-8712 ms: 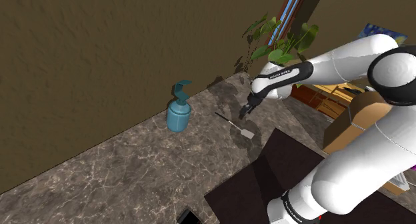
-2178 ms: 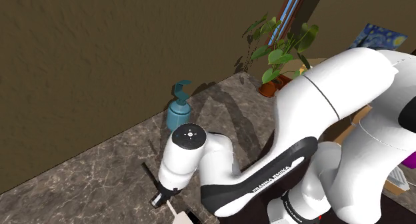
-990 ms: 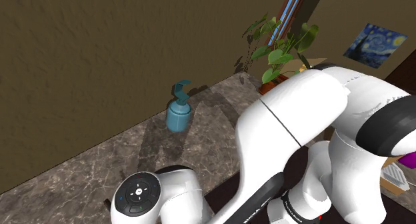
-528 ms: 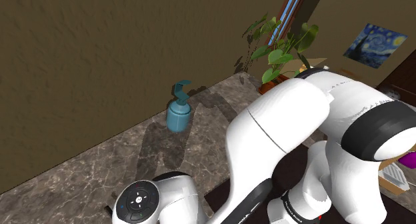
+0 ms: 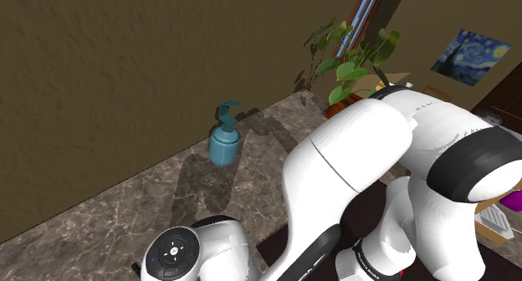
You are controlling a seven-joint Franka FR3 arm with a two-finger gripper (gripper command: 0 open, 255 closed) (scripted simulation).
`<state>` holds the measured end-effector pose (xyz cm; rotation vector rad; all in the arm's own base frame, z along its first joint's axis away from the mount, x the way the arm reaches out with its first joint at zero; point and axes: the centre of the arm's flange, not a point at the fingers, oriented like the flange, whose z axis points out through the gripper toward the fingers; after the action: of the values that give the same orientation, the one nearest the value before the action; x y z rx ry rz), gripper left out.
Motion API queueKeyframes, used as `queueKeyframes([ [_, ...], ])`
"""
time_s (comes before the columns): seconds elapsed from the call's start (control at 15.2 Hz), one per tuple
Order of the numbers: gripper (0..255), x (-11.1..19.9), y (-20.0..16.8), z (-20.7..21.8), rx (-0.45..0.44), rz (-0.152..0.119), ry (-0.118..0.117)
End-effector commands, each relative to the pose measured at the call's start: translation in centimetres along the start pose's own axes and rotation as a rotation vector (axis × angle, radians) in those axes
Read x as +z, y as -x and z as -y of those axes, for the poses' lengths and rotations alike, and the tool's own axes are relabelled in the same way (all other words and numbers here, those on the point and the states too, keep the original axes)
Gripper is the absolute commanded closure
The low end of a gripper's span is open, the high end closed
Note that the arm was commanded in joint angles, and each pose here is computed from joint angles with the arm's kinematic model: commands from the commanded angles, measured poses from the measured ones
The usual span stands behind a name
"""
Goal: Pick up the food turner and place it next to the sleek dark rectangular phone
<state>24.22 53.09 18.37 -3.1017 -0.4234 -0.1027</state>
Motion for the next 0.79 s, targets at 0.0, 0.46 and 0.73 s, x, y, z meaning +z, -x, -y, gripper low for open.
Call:
queueKeyframes([
  [0.0, 0, 0.0, 0.0, 0.0, 0.0, 0.0, 0.0],
  [0.46, 0, -5.0, 0.0, 0.0, 0.0, 0.0, 0.0],
  [0.73, 0, -5.0, 0.0, 0.0, 0.0, 0.0, 0.0],
])
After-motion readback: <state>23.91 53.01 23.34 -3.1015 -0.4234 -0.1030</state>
